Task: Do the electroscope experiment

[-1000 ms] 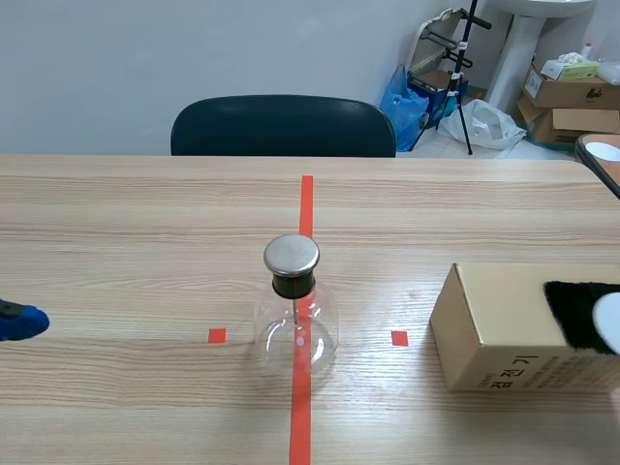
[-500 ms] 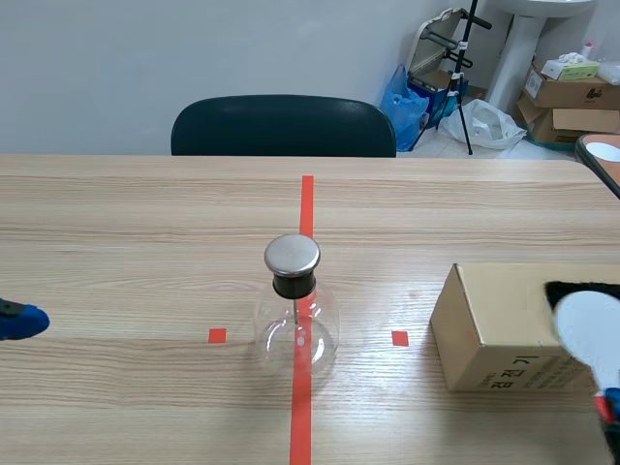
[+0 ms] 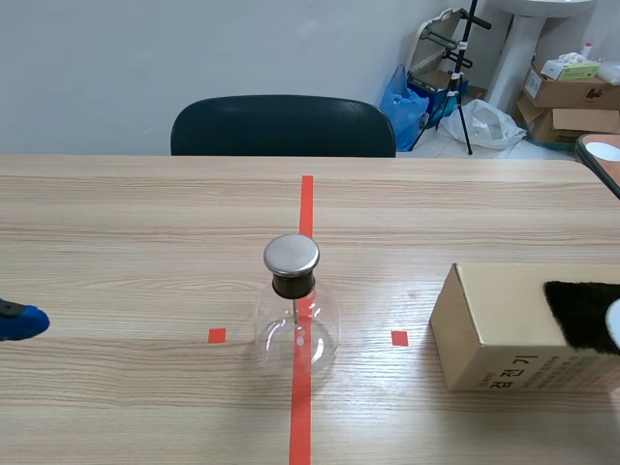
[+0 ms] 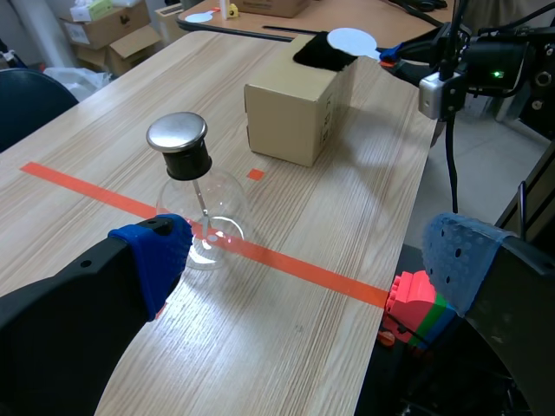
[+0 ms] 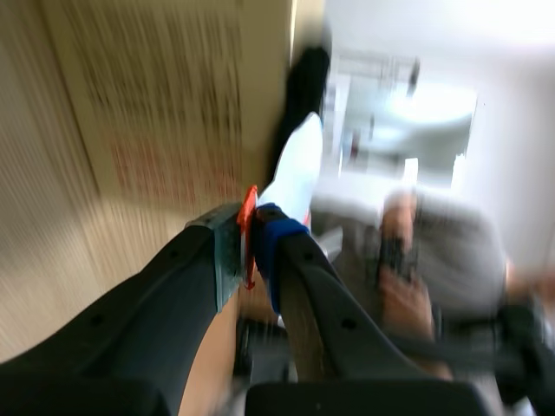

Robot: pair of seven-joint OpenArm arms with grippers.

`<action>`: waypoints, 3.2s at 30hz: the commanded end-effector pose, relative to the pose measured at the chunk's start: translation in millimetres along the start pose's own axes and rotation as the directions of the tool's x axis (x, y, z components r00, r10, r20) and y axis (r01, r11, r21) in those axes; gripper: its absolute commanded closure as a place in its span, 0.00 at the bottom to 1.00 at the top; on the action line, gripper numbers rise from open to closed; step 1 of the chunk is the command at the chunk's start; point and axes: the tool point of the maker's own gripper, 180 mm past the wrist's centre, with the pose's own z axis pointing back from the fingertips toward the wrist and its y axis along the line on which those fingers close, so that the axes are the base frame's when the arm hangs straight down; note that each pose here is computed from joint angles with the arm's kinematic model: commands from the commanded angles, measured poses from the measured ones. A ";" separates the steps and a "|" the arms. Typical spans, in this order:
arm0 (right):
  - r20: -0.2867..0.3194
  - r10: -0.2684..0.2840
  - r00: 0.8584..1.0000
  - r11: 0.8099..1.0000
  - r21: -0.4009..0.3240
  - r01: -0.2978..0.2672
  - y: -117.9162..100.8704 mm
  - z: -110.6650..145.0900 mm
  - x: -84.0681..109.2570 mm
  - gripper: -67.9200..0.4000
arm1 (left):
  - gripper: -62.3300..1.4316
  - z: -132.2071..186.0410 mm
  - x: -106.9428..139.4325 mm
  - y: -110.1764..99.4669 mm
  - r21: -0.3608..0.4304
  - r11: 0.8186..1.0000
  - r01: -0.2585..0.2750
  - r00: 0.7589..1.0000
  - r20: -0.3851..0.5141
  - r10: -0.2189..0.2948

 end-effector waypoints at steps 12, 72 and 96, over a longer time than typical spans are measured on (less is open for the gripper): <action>0.013 0.029 1.000 0.999 -0.046 -0.028 -8.4 -2.9 3.3 0.98 | 0.09 -0.3 7.3 1.6 0.007 1.000 -0.003 0.999 0.035 0.002; -0.115 -0.065 0.991 0.924 -0.381 0.016 -153.0 -84.4 51.0 0.98 | 0.95 15.0 -34.1 70.4 -0.019 1.000 0.007 1.000 0.026 -0.007; 0.031 -0.111 0.993 0.933 -0.340 0.115 -139.3 -107.9 137.2 0.98 | 0.93 -98.2 -116.9 98.6 0.026 0.999 -0.031 0.997 0.065 0.030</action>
